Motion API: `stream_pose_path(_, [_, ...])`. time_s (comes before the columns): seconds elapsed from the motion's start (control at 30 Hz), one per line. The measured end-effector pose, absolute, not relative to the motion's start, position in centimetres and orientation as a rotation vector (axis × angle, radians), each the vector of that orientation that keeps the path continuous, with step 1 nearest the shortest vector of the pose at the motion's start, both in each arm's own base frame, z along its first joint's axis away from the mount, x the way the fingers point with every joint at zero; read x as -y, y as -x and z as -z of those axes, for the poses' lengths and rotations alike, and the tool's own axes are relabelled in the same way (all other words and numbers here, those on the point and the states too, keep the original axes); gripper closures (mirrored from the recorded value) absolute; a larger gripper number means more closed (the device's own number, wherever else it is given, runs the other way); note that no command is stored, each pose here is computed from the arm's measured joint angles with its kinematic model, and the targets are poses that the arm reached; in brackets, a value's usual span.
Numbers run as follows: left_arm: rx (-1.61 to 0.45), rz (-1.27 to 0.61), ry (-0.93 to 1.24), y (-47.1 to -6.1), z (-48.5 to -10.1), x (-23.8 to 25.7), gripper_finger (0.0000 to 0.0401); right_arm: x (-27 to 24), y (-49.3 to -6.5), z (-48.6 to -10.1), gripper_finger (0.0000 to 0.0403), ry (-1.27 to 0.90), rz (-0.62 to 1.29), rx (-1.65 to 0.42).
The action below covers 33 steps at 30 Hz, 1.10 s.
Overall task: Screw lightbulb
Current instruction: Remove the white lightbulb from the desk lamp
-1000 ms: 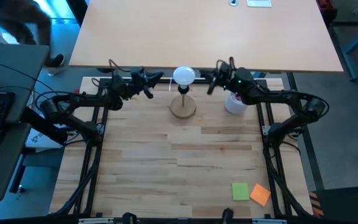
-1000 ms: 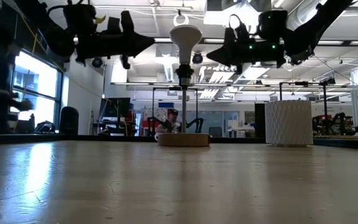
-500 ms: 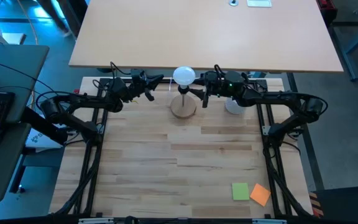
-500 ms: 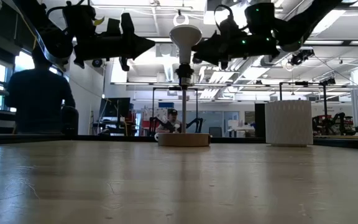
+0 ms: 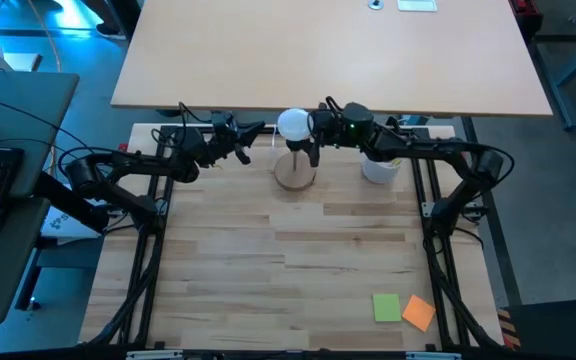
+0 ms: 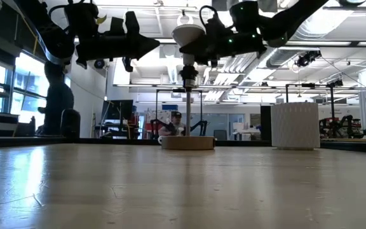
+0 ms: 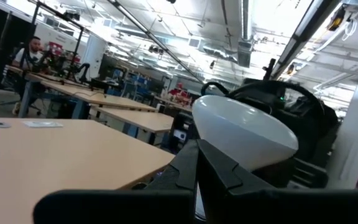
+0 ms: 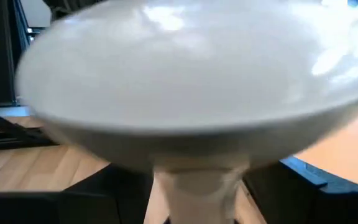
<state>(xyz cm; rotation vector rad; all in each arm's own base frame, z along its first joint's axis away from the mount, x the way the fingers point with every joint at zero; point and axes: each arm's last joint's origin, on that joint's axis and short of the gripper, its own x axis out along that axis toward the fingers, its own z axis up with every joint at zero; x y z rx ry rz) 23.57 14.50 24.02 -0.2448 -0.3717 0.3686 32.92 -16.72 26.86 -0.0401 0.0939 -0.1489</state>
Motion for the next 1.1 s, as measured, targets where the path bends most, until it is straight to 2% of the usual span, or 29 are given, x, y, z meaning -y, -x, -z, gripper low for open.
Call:
stream_pose_path(0.13, [0.372, -0.369, 0.245, -23.6, -24.0, -14.5, 0.0401, 16.8, -33.1, -27.2, 0.0175, 0.043, 0.152, -0.089])
stream_pose_path(0.33, [0.371, -0.363, 0.246, -23.6, -24.0, -14.4, 0.0401, 16.8, -33.1, -27.2, 0.0247, 0.041, 0.151, -0.092])
stream_pose_path(0.67, [0.367, -0.351, 0.239, -23.8, -24.0, -14.1, 0.0401, 16.6, -33.2, -28.6, 0.0250, 0.072, 0.147, 0.040])
stream_pose_path(0.83, [0.354, -0.343, 0.230, -23.9, -23.9, -14.1, 0.0401, 15.6, -31.7, -31.1, 0.0251, 0.084, 0.142, 0.067])
stream_pose_path(0.97, [0.291, -0.361, 0.219, -24.0, -23.4, -14.2, 0.0401, 13.0, -30.1, -32.6, 0.0251, 0.071, 0.094, -0.041])
stream_pose_path(1.1, [0.213, -0.404, 0.221, -24.1, -22.6, -14.3, 0.0401, 9.1, -29.1, -31.6, 0.0252, 0.017, 0.069, -0.238])
